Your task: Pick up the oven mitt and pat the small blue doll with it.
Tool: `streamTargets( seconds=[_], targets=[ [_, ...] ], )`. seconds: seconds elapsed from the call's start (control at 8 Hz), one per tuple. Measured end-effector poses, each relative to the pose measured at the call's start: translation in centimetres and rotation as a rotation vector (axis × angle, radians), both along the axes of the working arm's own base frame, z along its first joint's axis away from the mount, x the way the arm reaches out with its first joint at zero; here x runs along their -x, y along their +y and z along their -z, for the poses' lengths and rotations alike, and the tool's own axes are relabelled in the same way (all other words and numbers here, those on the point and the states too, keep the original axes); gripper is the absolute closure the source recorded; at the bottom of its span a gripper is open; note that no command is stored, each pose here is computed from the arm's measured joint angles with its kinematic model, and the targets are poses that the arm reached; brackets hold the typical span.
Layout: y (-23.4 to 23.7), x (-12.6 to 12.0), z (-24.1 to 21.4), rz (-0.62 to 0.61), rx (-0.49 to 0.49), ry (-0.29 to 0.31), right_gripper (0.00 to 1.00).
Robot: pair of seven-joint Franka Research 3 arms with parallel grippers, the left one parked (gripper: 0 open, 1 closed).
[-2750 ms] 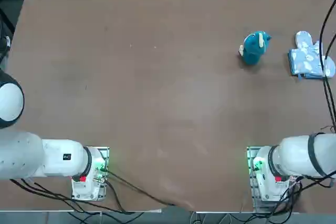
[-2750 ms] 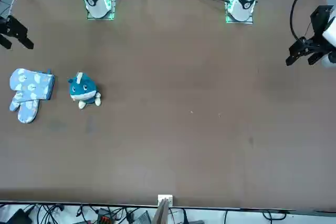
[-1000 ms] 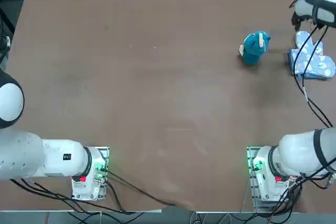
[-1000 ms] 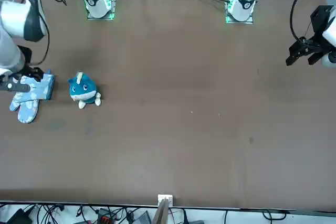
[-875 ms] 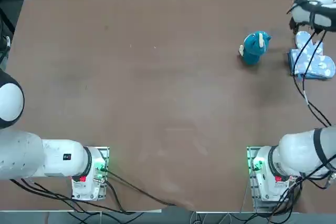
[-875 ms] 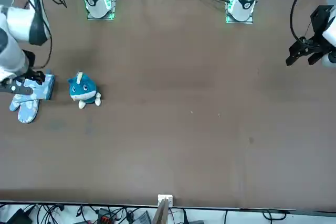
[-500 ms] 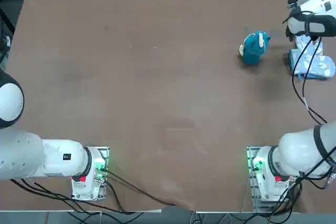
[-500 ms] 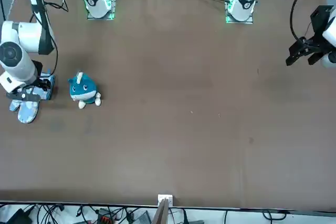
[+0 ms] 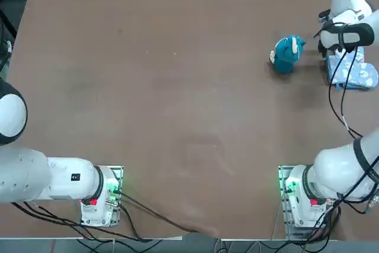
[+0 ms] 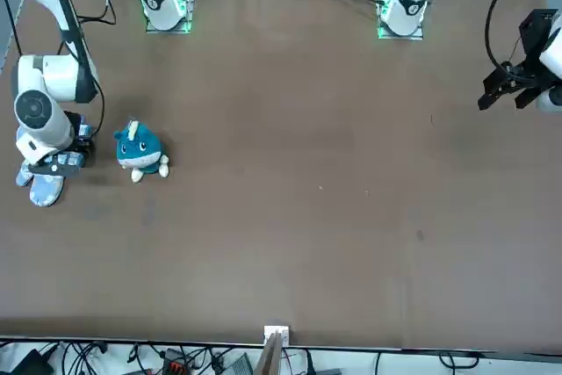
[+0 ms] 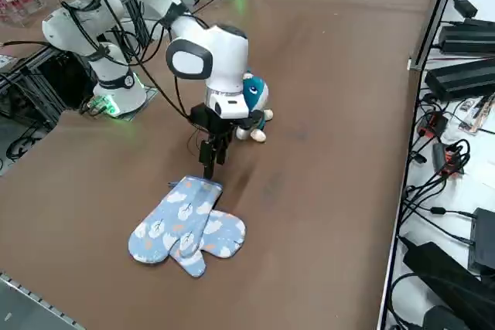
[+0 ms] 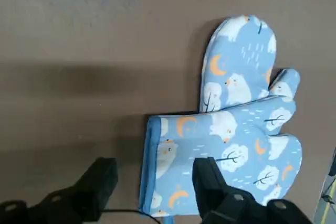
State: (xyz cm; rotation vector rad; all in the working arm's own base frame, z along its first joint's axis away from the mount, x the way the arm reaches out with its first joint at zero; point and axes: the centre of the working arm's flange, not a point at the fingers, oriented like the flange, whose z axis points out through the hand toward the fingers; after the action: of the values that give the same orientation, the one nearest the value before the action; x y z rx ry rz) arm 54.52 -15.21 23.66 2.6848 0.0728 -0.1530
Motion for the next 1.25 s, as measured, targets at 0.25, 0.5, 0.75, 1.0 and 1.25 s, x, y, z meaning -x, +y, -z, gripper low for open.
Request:
streamTargets(
  seconds=[0.25,0.5,0.75,1.0,1.25],
  targets=[
    [-0.1,0.4,2.0,0.01,0.037,0.015,0.15],
    [-0.2,0.6,3.2,0.014,0.08,0.012,0.17],
    [-0.7,0.8,3.3,0.021,0.088,0.013,0.18],
    [-1.0,1.0,3.7,0.025,0.089,0.022,0.19],
    [-1.1,1.3,4.4,0.048,0.099,0.035,0.19]
  ],
)
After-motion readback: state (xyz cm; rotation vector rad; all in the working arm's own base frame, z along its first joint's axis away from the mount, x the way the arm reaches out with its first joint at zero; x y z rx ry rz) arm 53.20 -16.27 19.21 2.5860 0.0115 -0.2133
